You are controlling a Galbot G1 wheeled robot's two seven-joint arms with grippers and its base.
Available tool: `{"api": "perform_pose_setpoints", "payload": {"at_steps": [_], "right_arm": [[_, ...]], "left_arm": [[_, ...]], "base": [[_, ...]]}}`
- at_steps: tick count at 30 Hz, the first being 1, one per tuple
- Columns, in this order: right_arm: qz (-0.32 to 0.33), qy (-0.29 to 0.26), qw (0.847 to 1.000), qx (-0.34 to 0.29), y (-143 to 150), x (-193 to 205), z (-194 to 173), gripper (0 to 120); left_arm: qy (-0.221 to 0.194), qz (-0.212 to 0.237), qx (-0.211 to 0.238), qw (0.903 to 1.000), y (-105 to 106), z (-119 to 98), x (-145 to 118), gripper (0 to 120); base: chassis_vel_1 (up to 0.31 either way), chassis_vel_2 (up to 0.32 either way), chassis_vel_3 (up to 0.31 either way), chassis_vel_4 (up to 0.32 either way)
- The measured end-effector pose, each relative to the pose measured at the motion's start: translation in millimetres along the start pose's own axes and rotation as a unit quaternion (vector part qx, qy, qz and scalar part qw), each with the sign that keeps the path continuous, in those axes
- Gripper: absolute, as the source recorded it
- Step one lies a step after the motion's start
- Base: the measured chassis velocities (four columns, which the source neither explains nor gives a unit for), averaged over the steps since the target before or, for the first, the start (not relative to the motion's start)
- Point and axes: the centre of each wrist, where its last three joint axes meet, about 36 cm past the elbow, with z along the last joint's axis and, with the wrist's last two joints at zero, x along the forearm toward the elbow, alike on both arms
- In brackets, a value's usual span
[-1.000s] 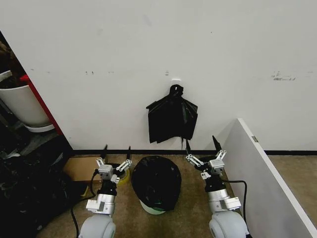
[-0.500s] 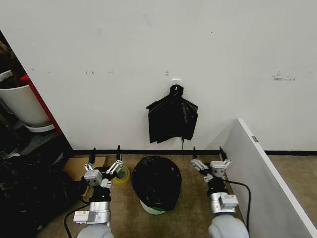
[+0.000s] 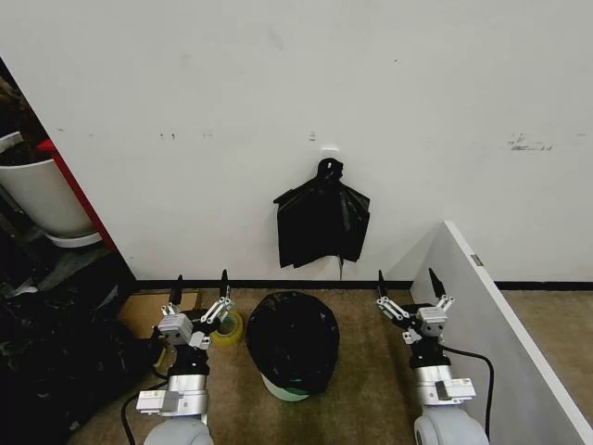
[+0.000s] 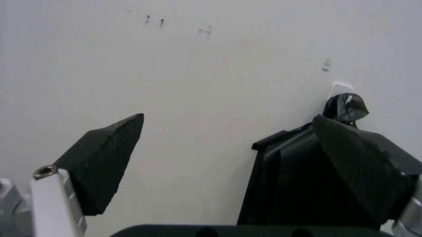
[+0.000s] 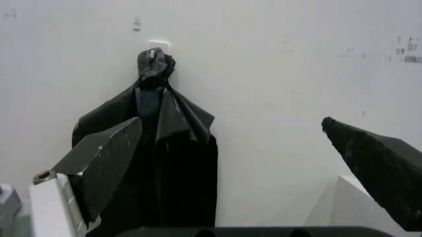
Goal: Place the garbage bag over the trash bin.
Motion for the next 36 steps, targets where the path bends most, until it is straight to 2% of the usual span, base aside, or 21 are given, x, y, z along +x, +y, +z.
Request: {"api": "perform_pose_setpoints", "payload": {"at_steps": [36], "right_arm": [[-0.021, -0.023, 0.999, 0.000, 4, -12, 3, 100]], "left_arm": [[-0.006, -0.007, 0.006, 0.9999, -5, -7, 8, 100]], "base": [[0.000, 0.000, 0.000, 0.000]]}}
